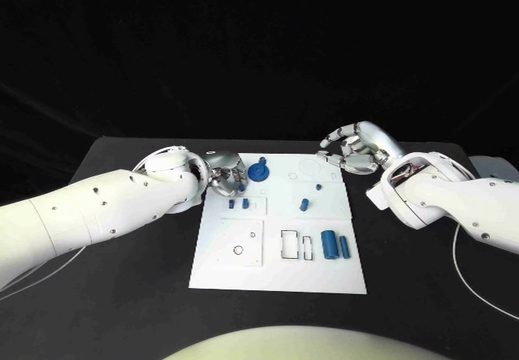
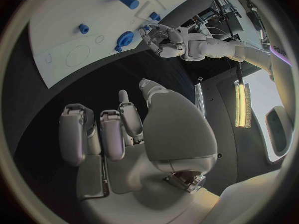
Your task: Assemble the parts on the task board
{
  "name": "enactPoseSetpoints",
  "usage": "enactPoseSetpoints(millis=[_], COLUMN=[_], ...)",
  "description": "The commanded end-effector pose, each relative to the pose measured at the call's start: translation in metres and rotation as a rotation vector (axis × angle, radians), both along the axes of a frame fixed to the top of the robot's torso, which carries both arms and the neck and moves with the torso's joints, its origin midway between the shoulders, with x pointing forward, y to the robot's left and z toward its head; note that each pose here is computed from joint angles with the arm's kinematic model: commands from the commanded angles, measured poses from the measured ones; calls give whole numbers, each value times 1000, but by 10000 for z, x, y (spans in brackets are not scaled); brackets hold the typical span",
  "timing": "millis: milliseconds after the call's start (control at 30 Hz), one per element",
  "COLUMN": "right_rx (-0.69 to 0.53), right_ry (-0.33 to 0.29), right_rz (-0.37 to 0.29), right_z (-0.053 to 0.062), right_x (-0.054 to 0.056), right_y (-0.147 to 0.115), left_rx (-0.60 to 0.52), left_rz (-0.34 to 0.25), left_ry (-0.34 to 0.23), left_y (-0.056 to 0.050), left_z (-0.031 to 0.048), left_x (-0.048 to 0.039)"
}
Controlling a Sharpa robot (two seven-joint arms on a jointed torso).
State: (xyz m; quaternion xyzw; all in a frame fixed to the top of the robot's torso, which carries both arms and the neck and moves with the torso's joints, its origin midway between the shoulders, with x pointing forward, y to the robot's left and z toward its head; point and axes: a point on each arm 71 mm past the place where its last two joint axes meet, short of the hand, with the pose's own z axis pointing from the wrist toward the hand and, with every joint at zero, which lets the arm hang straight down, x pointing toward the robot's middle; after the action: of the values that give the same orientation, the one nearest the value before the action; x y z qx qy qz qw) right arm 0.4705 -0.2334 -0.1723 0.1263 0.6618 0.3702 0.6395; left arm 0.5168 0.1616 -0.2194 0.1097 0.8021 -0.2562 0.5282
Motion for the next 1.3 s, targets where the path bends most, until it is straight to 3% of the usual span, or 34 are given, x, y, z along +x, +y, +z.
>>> enactPoseSetpoints(millis=[33, 467, 633, 933, 1300], right_rx=[-5, -50, -137, -305, -358], right_ry=[0, 39, 56, 18, -25], right_rz=[7, 10, 41, 86, 84], right_z=[-4, -49, -90, -118, -109], right_x=[-2, 22, 35, 41, 33], right_y=[2, -39, -57, -74, -50], left_rx=[2, -25, -105, -257, -250], left_rz=[-5, 18, 49, 107, 92], left_ry=[1, -13, -22, -5, 8], left_y=[-5, 112, 208, 385, 377], left_z=[1, -6, 40, 125, 117], left_x=[-11, -32, -29, -43, -44])
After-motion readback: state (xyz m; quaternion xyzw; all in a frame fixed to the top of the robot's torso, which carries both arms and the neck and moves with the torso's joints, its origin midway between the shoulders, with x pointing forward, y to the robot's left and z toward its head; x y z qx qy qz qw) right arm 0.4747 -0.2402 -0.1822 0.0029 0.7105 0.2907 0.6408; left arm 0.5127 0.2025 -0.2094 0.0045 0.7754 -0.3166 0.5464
